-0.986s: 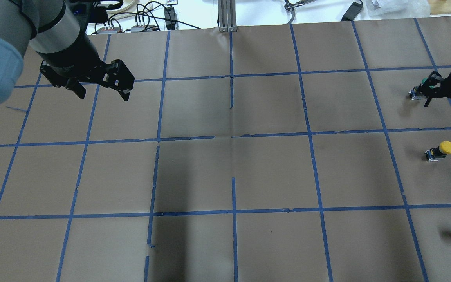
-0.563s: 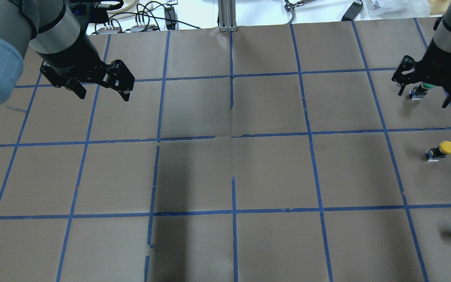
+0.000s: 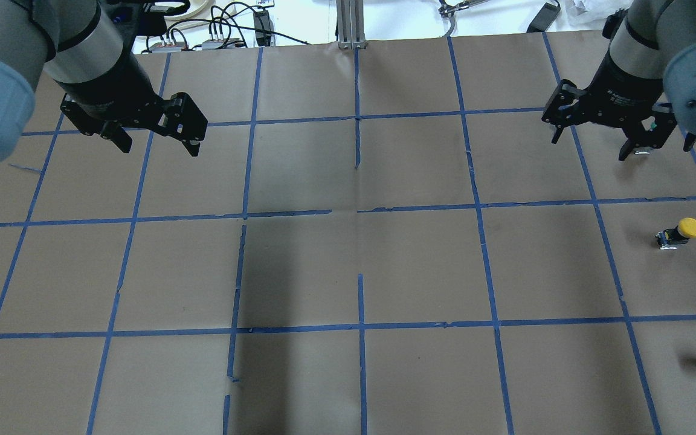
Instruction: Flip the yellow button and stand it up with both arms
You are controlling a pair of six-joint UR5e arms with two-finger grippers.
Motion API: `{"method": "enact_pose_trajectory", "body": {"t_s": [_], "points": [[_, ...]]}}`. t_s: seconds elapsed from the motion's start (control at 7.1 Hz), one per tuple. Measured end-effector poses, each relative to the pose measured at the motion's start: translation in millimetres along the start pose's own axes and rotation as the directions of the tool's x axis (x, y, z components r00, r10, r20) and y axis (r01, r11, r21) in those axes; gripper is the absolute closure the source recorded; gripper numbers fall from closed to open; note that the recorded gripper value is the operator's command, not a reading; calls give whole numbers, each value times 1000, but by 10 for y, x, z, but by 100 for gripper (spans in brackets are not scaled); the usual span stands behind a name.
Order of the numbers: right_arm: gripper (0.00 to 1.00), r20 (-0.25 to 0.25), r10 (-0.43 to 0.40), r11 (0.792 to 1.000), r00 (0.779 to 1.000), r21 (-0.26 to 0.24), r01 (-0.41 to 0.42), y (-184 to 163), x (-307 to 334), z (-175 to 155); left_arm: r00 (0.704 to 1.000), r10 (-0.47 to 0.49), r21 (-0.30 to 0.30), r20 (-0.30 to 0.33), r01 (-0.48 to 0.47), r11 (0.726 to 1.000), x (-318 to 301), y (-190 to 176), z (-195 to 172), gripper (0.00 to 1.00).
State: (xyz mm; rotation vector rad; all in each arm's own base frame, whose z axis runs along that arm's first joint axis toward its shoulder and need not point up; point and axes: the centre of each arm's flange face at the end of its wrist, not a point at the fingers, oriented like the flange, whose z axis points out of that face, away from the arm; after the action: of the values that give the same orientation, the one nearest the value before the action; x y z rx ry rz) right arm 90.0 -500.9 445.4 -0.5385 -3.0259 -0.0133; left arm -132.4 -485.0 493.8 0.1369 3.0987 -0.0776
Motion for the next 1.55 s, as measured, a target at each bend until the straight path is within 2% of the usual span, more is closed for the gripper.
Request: {"method": "enact_pose_trajectory", "body": {"t_s": [0.56, 0.85, 1.13, 1.55], "points": [[0, 54, -100, 992, 993, -71, 104, 338, -364, -476, 1000, 2, 1, -5, -2, 1000, 15, 0, -3, 0], [0, 84, -150, 980, 985, -120, 159, 471, -344, -452, 1000, 3, 1, -7, -3, 1000, 22, -4, 0, 0], [0, 86, -219, 965, 972, -127, 229, 467, -280, -401, 1000, 5, -1, -2, -5, 1000, 24, 11, -25, 0], [0, 70, -233, 962, 970, -126, 241, 438, -228, -387, 1000, 6, -5, -2, -6, 1000, 26, -8, -38, 0]]}}
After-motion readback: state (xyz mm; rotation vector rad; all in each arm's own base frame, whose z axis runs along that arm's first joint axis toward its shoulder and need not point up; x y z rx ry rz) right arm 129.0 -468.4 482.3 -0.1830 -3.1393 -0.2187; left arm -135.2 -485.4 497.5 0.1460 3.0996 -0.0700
